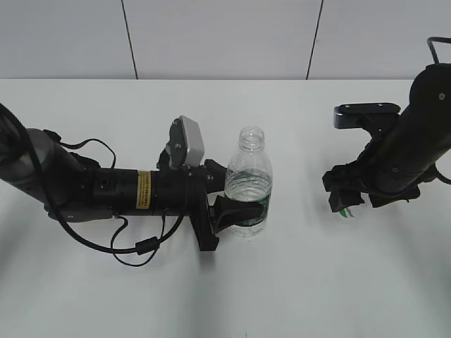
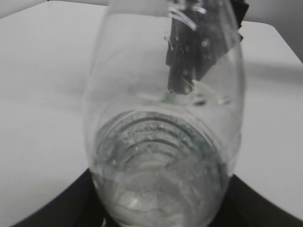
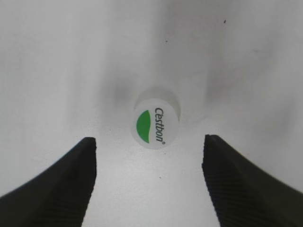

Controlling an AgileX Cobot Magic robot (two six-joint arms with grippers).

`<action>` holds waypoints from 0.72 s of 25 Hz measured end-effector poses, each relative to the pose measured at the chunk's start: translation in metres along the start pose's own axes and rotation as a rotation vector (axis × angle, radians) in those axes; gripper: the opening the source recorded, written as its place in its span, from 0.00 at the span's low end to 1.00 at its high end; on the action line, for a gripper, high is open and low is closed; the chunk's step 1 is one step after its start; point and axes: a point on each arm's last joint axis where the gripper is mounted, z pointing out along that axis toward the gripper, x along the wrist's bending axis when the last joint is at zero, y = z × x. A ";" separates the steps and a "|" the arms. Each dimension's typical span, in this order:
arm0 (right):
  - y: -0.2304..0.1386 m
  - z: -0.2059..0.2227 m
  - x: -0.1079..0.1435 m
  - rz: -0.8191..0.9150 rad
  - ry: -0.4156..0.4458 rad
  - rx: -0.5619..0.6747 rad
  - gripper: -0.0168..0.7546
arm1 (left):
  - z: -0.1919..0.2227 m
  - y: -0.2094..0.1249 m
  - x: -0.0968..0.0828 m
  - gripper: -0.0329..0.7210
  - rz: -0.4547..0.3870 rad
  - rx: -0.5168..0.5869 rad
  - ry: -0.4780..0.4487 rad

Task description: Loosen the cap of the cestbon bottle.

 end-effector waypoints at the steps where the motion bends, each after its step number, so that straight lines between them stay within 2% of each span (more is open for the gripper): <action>1: 0.000 0.000 0.000 0.001 0.000 0.000 0.77 | 0.000 0.000 0.000 0.53 0.000 0.000 0.000; 6: 0.000 0.000 0.000 0.002 0.001 0.000 0.79 | 0.000 0.000 0.000 0.55 0.000 0.000 0.000; 12: 0.000 0.000 0.000 0.003 0.001 0.000 0.79 | 0.000 -0.002 -0.001 0.81 0.004 0.016 -0.006; 18: 0.000 0.000 0.000 0.006 0.002 -0.002 0.79 | -0.010 -0.006 0.006 0.83 0.002 0.034 -0.011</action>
